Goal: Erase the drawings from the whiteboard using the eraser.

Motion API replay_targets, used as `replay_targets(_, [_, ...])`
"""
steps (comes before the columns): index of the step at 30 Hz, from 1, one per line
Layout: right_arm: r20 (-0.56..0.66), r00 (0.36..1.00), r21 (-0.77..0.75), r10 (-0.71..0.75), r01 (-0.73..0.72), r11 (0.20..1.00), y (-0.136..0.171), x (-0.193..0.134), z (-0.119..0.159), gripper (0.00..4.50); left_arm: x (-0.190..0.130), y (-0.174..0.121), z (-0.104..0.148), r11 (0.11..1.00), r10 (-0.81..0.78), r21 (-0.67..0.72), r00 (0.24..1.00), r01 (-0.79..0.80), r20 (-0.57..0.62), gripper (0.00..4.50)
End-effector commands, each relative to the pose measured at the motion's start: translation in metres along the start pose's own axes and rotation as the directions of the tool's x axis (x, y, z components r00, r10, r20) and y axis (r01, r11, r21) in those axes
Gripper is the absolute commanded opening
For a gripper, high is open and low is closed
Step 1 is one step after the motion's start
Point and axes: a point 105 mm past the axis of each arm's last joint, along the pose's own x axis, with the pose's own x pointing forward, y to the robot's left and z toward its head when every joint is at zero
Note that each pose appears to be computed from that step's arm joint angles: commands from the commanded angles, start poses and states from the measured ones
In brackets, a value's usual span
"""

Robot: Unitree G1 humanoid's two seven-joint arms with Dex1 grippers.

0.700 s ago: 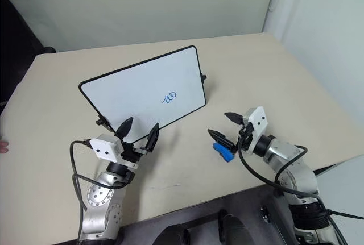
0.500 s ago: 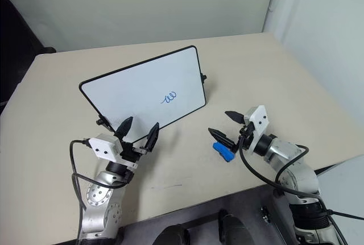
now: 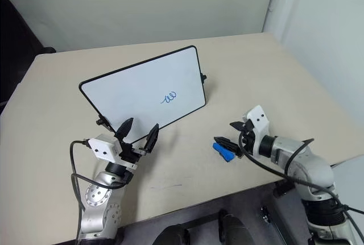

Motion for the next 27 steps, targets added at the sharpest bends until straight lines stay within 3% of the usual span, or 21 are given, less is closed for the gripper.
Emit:
replay_targets(1, [-0.110,0.994,-0.022,0.000,-0.002,1.000,0.008,-0.004,0.002,4.47,0.001,-0.002,0.008,1.000,-0.008,0.009,1.000,0.008,0.029,4.50])
replay_targets(7, [-0.307,0.948,-0.059,-0.086,0.071,0.996,0.003,0.010,-0.019,4.47,-0.002,-0.003,0.008,1.000,0.001,0.006,0.999,-0.001,0.032,4.50])
replay_targets(16, [-0.394,0.916,-0.055,-0.082,0.065,0.996,0.002,0.013,-0.033,4.47,-0.006,-0.004,0.006,1.000,0.014,-0.003,0.999,-0.014,0.029,4.50])
replay_targets(19, [-0.403,0.911,-0.061,-0.082,0.062,0.996,0.002,0.014,-0.035,3.91,-0.006,-0.005,0.006,1.000,0.011,-0.008,1.000,-0.011,0.027,4.50])
replay_targets(23, [-0.395,0.916,-0.064,-0.071,0.050,0.997,0.004,0.015,-0.034,2.52,-0.006,-0.006,0.005,1.000,0.010,-0.011,1.000,-0.009,0.027,4.50])
replay_targets(27, [-0.393,0.918,-0.065,-0.061,0.039,0.997,0.005,0.016,-0.033,2.52,-0.005,-0.006,0.005,1.000,0.008,-0.011,1.000,-0.007,0.027,4.50])
